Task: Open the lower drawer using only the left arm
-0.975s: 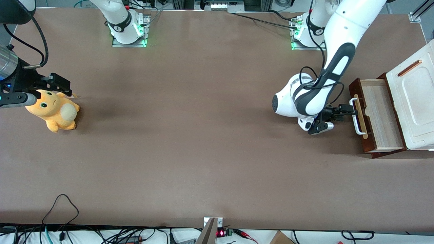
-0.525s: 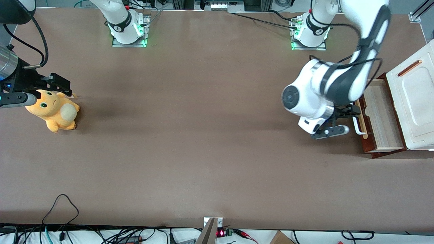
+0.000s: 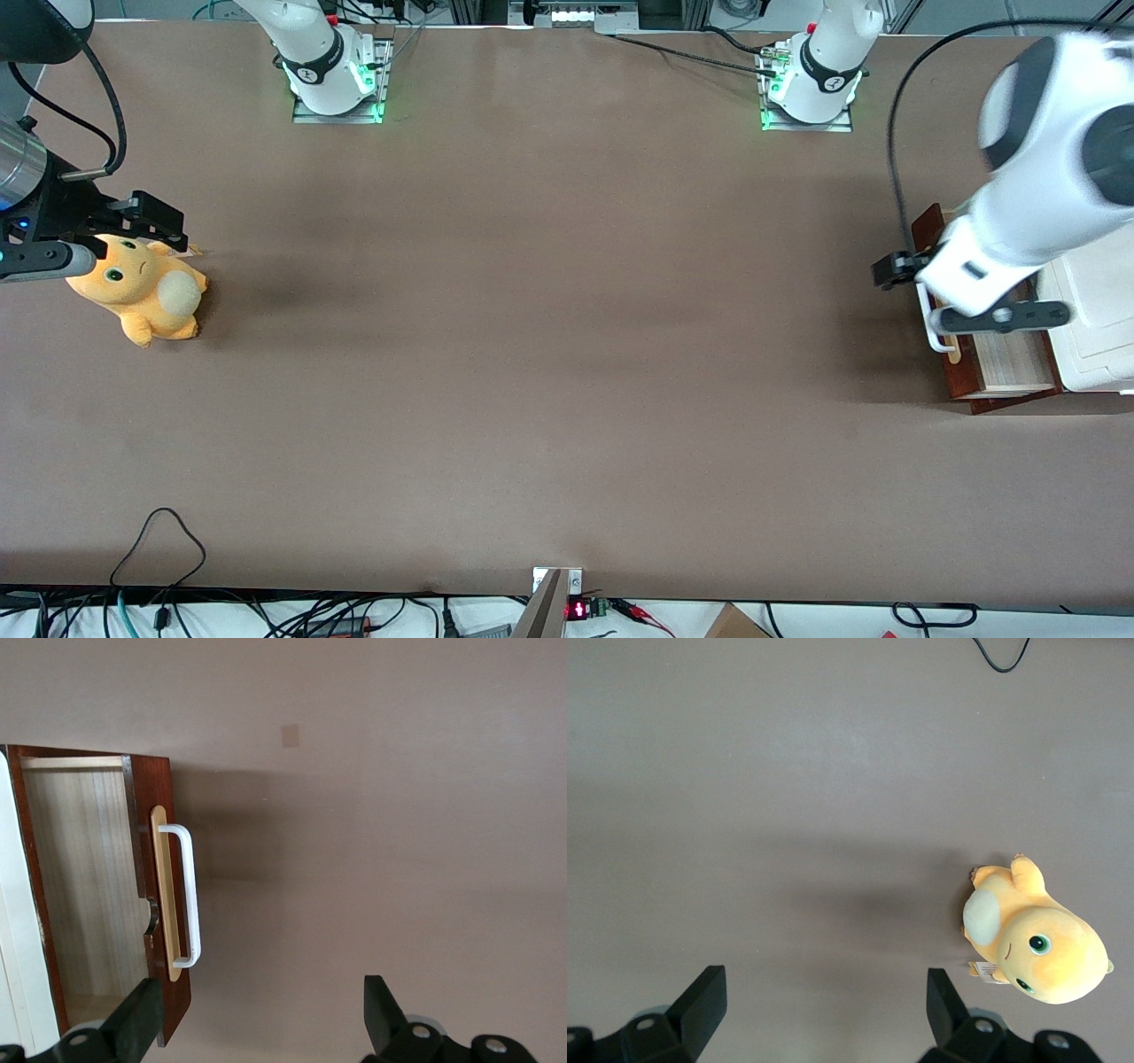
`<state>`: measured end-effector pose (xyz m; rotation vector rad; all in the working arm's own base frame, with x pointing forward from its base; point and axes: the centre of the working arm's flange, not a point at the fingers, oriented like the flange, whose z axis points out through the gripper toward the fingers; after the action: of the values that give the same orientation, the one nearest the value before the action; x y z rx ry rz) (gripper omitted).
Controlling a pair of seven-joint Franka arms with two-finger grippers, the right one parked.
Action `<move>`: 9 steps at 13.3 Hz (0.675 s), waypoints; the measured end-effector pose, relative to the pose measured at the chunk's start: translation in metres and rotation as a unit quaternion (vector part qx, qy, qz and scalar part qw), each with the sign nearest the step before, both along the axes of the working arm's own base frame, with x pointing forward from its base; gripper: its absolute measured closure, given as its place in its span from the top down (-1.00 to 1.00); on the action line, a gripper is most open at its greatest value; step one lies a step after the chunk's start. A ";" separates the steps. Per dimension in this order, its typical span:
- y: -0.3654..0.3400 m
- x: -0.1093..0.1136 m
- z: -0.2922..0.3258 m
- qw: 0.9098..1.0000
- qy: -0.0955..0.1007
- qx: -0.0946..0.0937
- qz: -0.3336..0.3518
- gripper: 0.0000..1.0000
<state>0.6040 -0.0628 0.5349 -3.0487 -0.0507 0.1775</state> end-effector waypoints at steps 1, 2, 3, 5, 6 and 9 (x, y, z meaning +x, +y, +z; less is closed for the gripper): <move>0.013 -0.002 0.010 0.999 -0.005 -0.032 -0.010 1.00; 0.025 -0.005 0.018 0.999 -0.013 -0.045 -0.016 1.00; 0.030 -0.009 0.022 0.998 -0.018 -0.050 -0.019 1.00; 0.033 -0.020 0.022 0.998 -0.030 -0.050 -0.022 1.00; 0.035 -0.024 0.020 0.998 -0.033 -0.050 -0.026 1.00; 0.048 -0.029 0.015 0.998 -0.035 -0.047 -0.032 1.00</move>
<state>0.5751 -0.0147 0.5501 -3.1436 0.0533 0.0700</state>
